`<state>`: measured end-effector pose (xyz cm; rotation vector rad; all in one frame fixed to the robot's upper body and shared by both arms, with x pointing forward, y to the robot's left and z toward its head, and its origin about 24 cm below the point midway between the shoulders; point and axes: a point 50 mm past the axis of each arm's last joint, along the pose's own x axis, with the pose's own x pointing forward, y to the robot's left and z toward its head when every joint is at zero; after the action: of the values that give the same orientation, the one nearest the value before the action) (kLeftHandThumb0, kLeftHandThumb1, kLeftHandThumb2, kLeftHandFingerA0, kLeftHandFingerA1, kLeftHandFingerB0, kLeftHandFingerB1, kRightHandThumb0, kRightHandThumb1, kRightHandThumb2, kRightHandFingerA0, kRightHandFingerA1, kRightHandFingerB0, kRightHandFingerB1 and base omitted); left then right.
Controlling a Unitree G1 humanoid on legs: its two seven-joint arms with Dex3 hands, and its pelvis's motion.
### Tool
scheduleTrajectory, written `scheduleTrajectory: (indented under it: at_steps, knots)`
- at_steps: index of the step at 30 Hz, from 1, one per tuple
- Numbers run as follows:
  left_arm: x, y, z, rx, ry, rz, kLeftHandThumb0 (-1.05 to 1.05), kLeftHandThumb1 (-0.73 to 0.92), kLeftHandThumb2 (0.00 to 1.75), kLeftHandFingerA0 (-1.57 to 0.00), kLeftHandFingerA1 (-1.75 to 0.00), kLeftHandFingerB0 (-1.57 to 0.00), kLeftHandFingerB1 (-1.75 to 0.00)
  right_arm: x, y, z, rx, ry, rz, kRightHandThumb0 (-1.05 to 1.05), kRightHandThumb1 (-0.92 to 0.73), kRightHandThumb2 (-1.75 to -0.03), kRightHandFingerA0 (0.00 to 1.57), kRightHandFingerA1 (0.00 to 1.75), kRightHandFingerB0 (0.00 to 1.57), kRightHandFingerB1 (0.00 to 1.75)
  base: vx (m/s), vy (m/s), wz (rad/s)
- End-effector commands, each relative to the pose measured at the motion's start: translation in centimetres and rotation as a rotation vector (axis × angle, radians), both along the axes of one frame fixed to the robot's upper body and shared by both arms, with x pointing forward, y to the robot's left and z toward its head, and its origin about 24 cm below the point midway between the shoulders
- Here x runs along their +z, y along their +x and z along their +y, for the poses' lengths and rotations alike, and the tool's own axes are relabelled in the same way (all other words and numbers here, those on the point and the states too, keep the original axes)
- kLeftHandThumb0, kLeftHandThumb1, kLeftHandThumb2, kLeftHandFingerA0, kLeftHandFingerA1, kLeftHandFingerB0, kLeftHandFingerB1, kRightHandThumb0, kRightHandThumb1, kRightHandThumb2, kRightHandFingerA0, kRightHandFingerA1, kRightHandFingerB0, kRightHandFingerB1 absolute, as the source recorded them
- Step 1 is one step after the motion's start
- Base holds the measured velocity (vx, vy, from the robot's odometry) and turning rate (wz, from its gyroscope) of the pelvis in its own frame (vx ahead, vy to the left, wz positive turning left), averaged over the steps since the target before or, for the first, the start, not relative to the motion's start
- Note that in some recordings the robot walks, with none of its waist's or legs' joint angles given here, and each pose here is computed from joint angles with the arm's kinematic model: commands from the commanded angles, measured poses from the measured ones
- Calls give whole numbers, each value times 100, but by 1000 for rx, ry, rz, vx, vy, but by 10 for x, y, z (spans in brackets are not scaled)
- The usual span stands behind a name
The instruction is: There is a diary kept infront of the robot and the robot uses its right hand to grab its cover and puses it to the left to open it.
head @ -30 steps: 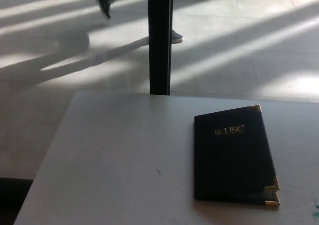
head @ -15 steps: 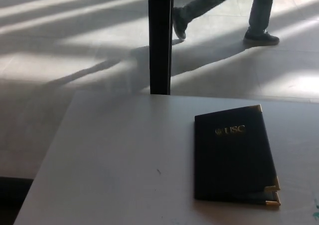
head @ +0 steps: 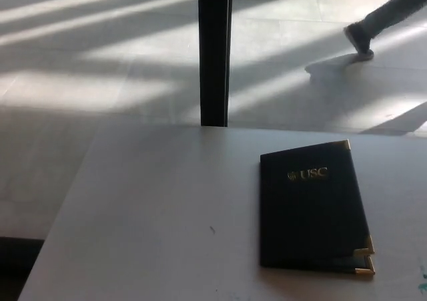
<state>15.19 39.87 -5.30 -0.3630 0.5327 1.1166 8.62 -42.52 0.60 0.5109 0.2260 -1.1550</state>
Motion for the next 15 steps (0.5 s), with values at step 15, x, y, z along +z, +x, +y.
scheduleTrajectory:
  at_steps: [15]
  knots:
    - [5, -4, 7, 85, 3, -49, -85, 92, 95, -45, -106, -38, -87, 91, 44, -18, -206, -102, -360, -82, -92, -79, 82, 121, 55, 108, 0, 0, 0]
